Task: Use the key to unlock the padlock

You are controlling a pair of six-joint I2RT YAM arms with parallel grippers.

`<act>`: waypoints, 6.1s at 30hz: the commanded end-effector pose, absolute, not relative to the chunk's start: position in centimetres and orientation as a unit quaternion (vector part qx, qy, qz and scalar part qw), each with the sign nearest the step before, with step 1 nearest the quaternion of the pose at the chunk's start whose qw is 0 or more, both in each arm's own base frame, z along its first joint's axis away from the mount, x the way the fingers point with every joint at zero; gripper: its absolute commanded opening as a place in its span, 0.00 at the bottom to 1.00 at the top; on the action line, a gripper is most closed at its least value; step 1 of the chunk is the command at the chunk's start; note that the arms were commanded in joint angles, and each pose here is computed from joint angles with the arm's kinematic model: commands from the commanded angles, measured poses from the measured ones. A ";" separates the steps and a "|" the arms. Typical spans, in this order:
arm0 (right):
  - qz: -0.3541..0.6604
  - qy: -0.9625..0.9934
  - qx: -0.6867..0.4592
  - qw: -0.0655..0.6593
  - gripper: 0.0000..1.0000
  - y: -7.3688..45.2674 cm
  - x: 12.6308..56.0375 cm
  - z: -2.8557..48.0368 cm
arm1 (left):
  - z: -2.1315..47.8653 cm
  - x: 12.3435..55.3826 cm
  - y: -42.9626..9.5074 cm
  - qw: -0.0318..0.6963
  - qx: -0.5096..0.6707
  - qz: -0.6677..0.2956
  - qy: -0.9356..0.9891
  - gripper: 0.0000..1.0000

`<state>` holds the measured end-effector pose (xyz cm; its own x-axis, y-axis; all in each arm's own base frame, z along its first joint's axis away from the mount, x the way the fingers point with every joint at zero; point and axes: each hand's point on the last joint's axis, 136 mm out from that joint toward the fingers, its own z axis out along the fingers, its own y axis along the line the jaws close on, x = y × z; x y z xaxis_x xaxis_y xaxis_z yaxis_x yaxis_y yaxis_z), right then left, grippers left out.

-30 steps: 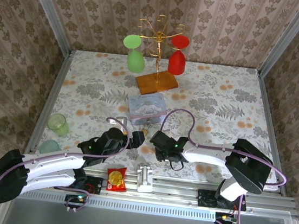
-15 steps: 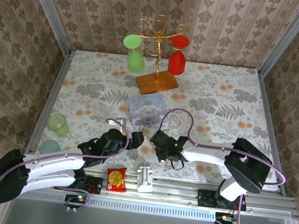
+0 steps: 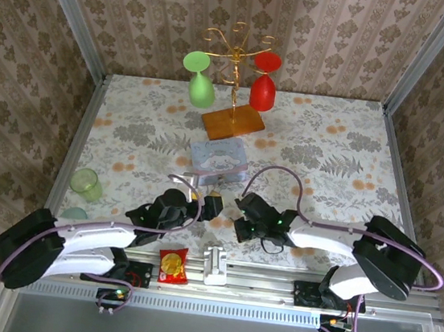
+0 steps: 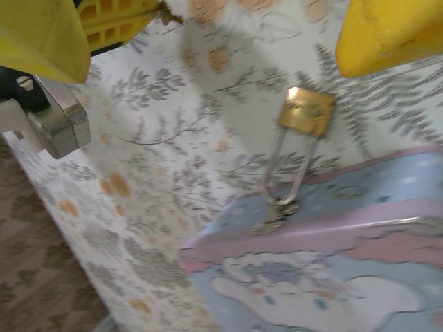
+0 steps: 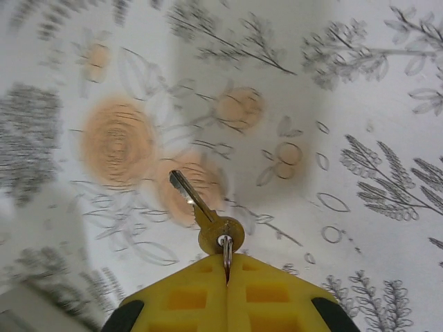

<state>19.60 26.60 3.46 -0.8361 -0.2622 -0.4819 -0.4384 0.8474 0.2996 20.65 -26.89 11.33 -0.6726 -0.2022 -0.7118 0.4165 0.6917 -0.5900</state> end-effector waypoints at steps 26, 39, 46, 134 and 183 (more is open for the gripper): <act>0.411 0.844 -0.156 0.306 0.00 28.5 20.0 14.5 | 18.0 19.7 -31.5 0.397 0.095 -0.514 0.754 0.60; 0.400 0.851 -0.154 0.303 0.00 28.6 20.4 13.8 | 16.4 19.7 -32.9 0.346 0.101 -0.507 0.783 0.32; 0.391 0.855 -0.151 0.305 0.00 28.4 20.6 13.6 | 15.3 19.5 -32.6 0.334 0.107 -0.490 0.798 0.27; 0.393 0.853 -0.044 0.340 0.00 22.9 24.7 11.5 | 12.5 23.6 -26.9 0.321 0.153 -0.371 0.858 0.85; 0.369 0.869 -0.014 0.330 0.00 21.0 24.0 8.3 | 3.1 26.1 -30.6 0.284 0.106 -0.310 0.901 0.44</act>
